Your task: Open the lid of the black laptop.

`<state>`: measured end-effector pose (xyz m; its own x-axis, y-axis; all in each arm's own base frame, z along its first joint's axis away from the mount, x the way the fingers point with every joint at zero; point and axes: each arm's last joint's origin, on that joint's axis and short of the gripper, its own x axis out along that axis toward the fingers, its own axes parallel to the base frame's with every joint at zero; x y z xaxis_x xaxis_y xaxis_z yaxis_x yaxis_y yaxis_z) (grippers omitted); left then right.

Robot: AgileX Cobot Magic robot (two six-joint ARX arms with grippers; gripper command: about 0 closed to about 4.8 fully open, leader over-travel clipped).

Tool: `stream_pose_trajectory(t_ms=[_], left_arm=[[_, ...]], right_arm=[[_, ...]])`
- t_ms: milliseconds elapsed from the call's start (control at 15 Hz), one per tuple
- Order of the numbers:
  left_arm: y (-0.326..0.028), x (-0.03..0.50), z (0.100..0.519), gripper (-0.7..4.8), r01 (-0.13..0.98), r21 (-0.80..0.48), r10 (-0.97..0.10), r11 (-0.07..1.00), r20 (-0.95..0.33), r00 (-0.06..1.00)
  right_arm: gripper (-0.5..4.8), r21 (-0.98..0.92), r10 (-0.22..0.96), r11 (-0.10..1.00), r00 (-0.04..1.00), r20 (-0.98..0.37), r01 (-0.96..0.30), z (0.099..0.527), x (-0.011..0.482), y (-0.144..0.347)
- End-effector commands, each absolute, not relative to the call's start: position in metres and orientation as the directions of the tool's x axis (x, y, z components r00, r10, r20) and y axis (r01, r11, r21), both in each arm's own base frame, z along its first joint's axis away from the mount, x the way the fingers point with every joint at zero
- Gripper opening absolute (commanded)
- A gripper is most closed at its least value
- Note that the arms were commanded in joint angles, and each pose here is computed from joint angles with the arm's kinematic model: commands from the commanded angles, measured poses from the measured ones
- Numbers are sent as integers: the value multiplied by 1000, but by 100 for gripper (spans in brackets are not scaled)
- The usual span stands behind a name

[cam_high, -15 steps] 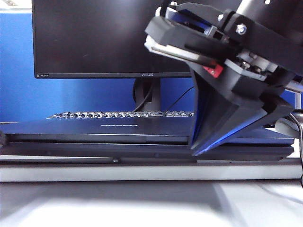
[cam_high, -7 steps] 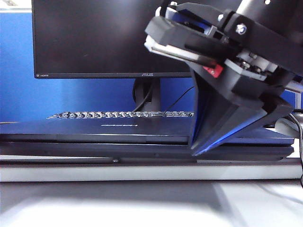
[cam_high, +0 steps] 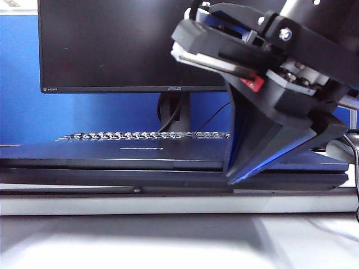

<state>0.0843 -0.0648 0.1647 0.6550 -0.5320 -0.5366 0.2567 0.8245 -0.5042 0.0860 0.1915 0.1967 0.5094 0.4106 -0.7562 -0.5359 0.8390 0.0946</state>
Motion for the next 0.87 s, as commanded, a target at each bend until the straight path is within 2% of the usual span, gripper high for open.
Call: stream_pose_trajectory(t_ms=[67,867], left_arm=[[-66,88,172,-5,275,-502,-526,820,-473,707],[-67,91,180,-5,306,-490,-520,816,-392,759]], right_arm=[[-4,83,396,870,587,-706,-487,202,94,192],[-5,101,426,867,618,-661,-489,206,101,194]])
